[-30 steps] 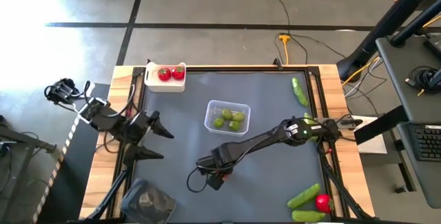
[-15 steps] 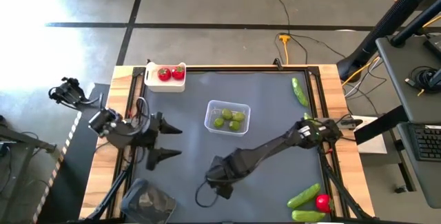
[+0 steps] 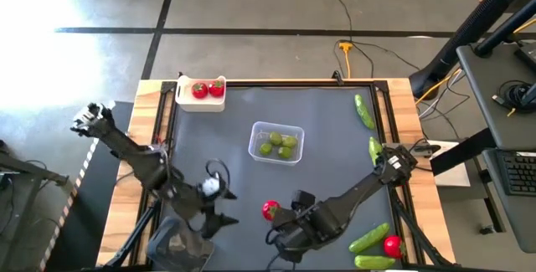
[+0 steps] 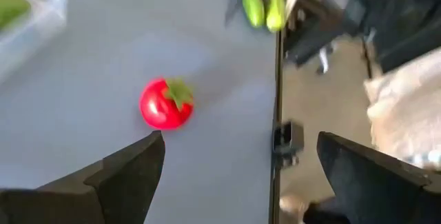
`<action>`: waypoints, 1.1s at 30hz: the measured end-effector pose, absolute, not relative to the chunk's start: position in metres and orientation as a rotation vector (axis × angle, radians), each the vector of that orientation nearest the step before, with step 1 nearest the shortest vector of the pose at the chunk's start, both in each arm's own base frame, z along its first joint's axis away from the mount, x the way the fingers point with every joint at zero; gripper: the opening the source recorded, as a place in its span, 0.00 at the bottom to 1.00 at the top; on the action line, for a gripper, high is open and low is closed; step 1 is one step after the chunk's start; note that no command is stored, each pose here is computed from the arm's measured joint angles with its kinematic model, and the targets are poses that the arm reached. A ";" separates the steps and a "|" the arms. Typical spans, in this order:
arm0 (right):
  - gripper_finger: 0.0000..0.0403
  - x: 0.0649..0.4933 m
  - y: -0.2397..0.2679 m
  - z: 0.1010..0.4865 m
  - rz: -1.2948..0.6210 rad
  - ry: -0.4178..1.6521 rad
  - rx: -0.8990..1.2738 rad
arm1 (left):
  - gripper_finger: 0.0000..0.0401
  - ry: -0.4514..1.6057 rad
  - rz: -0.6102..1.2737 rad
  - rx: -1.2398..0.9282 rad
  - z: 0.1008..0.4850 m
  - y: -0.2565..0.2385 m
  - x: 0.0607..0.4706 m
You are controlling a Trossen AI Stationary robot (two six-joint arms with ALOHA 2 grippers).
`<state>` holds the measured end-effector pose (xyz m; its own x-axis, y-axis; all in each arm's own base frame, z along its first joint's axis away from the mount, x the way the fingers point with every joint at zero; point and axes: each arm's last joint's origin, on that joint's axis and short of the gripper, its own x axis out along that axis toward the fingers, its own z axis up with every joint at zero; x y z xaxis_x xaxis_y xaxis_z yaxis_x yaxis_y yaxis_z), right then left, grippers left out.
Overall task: Sort produce into baskets
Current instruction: Put the top tomato into the white bin
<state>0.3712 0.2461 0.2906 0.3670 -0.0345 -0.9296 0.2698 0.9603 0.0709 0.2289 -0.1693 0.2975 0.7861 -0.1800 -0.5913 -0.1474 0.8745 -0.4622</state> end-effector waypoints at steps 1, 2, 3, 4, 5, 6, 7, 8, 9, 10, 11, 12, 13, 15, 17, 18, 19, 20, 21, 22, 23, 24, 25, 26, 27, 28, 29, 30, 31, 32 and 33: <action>0.92 0.368 0.250 0.292 -0.197 1.175 0.225 | 0.90 0.697 -0.022 -0.509 0.291 -0.175 0.231; 0.92 0.365 0.255 0.292 -0.196 1.170 0.226 | 0.90 0.719 -0.018 -0.493 0.284 -0.179 0.234; 0.92 0.362 0.259 0.292 -0.196 1.169 0.229 | 0.90 0.738 -0.012 -0.476 0.277 -0.183 0.236; 0.92 0.359 0.263 0.292 -0.197 1.169 0.238 | 0.90 0.753 -0.008 -0.453 0.271 -0.186 0.239; 0.92 0.355 0.266 0.293 -0.205 1.169 0.255 | 0.90 0.764 -0.009 -0.423 0.265 -0.189 0.243; 0.92 0.352 0.269 0.293 -0.217 1.172 0.273 | 0.90 0.773 -0.013 -0.389 0.258 -0.191 0.246; 0.92 0.349 0.272 0.293 -0.236 1.169 0.294 | 0.90 0.780 -0.016 -0.342 0.252 -0.193 0.250; 0.92 0.346 0.274 0.294 -0.259 1.169 0.314 | 0.90 0.783 -0.019 -0.285 0.245 -0.195 0.254; 0.92 0.343 0.275 0.294 -0.288 1.175 0.328 | 0.90 0.786 -0.017 -0.219 0.237 -0.197 0.258; 0.92 0.340 0.274 0.293 -0.318 1.188 0.336 | 0.90 0.787 -0.016 -0.159 0.229 -0.198 0.263; 0.92 0.337 0.273 0.293 -0.347 1.203 0.346 | 0.90 0.786 -0.026 -0.099 0.221 -0.200 0.268; 0.92 0.334 0.272 0.294 -0.375 1.221 0.357 | 0.90 0.787 -0.044 -0.042 0.214 -0.202 0.273; 0.92 0.331 0.269 0.294 -0.404 1.240 0.367 | 0.90 0.791 -0.059 0.011 0.207 -0.204 0.278; 0.92 0.326 0.264 0.299 -0.455 1.264 0.386 | 0.90 0.802 -0.075 0.087 0.199 -0.206 0.289; 0.92 0.320 0.259 0.305 -0.496 1.272 0.405 | 0.90 0.802 -0.071 0.120 0.198 -0.204 0.300; 0.92 0.318 0.257 0.309 -0.509 1.272 0.413 | 0.90 0.798 -0.073 0.141 0.200 -0.201 0.304; 0.92 0.316 0.256 0.312 -0.519 1.268 0.427 | 0.90 0.793 -0.075 0.167 0.202 -0.196 0.309; 0.92 0.315 0.255 0.314 -0.524 1.259 0.439 | 0.90 0.787 -0.086 0.194 0.205 -0.191 0.312; 0.92 0.314 0.254 0.318 -0.530 1.241 0.449 | 0.90 0.792 -0.103 0.217 0.206 -0.186 0.315; 0.92 0.313 0.252 0.319 -0.540 1.221 0.453 | 0.90 0.796 -0.115 0.230 0.206 -0.180 0.318; 0.92 0.313 0.252 0.321 -0.554 1.199 0.459 | 0.90 0.807 -0.133 0.236 0.204 -0.175 0.320; 0.92 0.312 0.251 0.322 -0.565 1.181 0.464 | 0.90 0.822 -0.154 0.235 0.202 -0.170 0.322; 0.92 0.313 0.250 0.323 -0.578 1.165 0.472 | 0.90 0.833 -0.179 0.231 0.200 -0.166 0.324; 0.92 0.313 0.250 0.323 -0.585 1.153 0.474 | 0.90 0.833 -0.200 0.216 0.197 -0.163 0.326; 0.92 0.313 0.250 0.323 -0.591 1.147 0.477 | 0.90 0.820 -0.210 0.202 0.196 -0.161 0.330; 0.92 0.313 0.249 0.323 -0.601 1.143 0.489 | 0.90 0.817 -0.211 0.196 0.193 -0.160 0.332; 0.92 0.313 0.249 0.323 -0.608 1.140 0.500 | 0.90 0.806 -0.209 0.192 0.191 -0.159 0.335; 0.92 0.313 0.250 0.323 -0.618 1.135 0.516 | 0.90 0.787 -0.213 0.192 0.189 -0.159 0.338; 0.92 0.313 0.250 0.323 -0.626 1.132 0.527 | 0.90 0.771 -0.219 0.195 0.188 -0.160 0.341; 0.92 0.313 0.250 0.323 -0.635 1.128 0.539 | 0.90 0.753 -0.223 0.200 0.187 -0.161 0.343; 0.92 0.312 0.251 0.323 -0.637 1.126 0.545 | 0.90 0.733 -0.226 0.206 0.186 -0.162 0.345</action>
<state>0.3119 0.2508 0.3232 0.2915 -0.1876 -0.9380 0.7072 0.7026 0.0792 0.3451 -0.1618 0.1864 0.7211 -0.1313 -0.6803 0.2746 0.9556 0.1067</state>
